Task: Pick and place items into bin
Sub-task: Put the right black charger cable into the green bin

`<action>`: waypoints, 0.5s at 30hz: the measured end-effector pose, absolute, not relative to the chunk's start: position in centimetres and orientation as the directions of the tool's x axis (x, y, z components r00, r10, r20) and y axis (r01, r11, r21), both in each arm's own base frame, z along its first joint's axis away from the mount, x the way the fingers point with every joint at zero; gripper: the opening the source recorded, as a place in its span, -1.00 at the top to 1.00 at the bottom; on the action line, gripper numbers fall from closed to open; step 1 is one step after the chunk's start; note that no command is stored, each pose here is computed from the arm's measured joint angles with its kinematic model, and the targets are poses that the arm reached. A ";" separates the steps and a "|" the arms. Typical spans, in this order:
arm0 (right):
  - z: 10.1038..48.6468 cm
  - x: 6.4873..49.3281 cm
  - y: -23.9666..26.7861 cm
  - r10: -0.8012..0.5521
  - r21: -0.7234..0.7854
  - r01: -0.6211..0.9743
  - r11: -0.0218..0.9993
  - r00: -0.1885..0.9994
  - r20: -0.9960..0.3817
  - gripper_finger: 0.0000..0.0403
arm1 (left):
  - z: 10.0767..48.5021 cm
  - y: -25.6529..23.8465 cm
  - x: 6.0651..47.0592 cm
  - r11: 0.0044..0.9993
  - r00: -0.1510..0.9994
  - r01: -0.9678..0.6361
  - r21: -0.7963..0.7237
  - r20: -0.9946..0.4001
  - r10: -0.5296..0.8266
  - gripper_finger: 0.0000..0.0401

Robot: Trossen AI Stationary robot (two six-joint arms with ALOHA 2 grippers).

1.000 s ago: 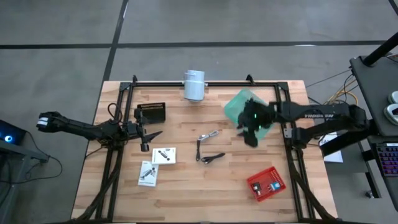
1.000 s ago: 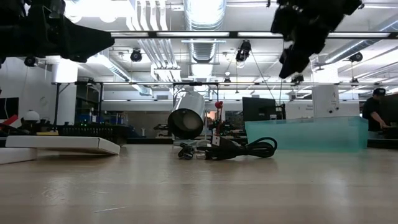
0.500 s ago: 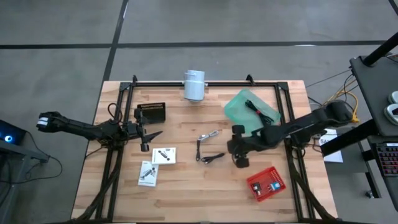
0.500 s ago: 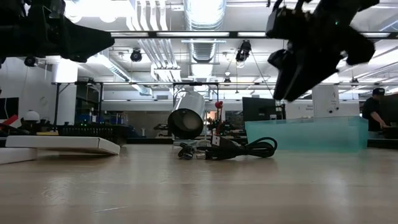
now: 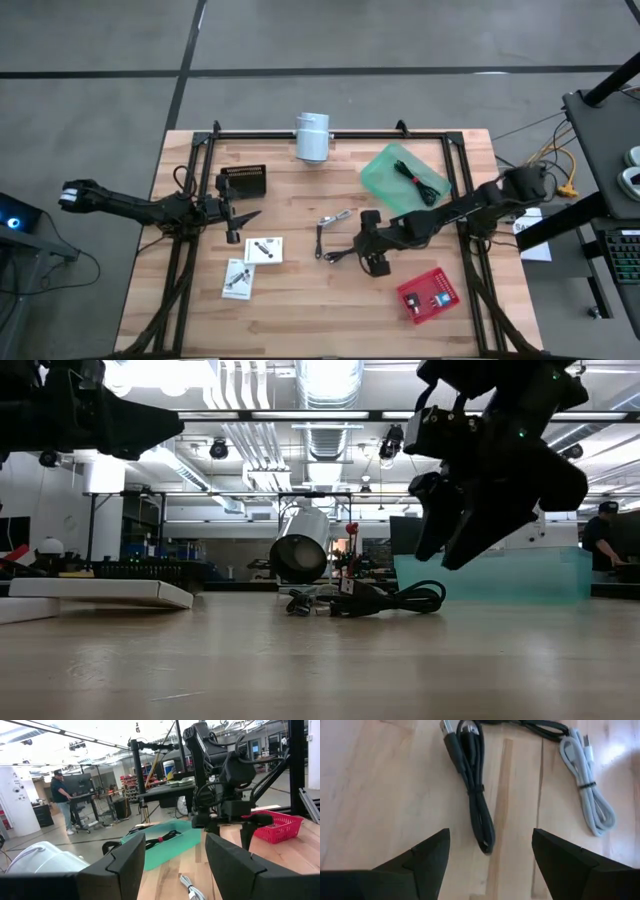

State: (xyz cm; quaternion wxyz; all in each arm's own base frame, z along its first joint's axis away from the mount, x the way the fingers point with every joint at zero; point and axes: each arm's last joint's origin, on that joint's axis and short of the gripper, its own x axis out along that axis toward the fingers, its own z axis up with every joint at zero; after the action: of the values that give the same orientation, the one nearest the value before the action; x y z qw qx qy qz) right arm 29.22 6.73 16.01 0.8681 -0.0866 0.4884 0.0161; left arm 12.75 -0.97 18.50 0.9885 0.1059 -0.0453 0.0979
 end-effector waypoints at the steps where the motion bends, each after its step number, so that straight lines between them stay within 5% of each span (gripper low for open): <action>1: 15.8 29.3 6.8 -0.057 -0.136 -0.115 0.984 0.522 -0.851 -0.32 | 18.5 -1.0 12.7 0.958 0.977 -0.203 0.201 0.110 0.184 0.04; 15: 14.0 30.1 7.0 -0.062 -0.149 -0.132 0.980 0.508 -0.859 -0.10 | 18.5 -1.0 12.7 0.958 0.977 -0.203 0.201 0.110 0.184 0.04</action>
State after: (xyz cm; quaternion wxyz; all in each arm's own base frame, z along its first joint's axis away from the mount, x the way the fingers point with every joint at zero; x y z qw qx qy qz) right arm 30.12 6.95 13.97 0.8629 -0.0980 0.4954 0.0203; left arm 12.75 -0.98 18.49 0.9885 0.1059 -0.0453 0.0977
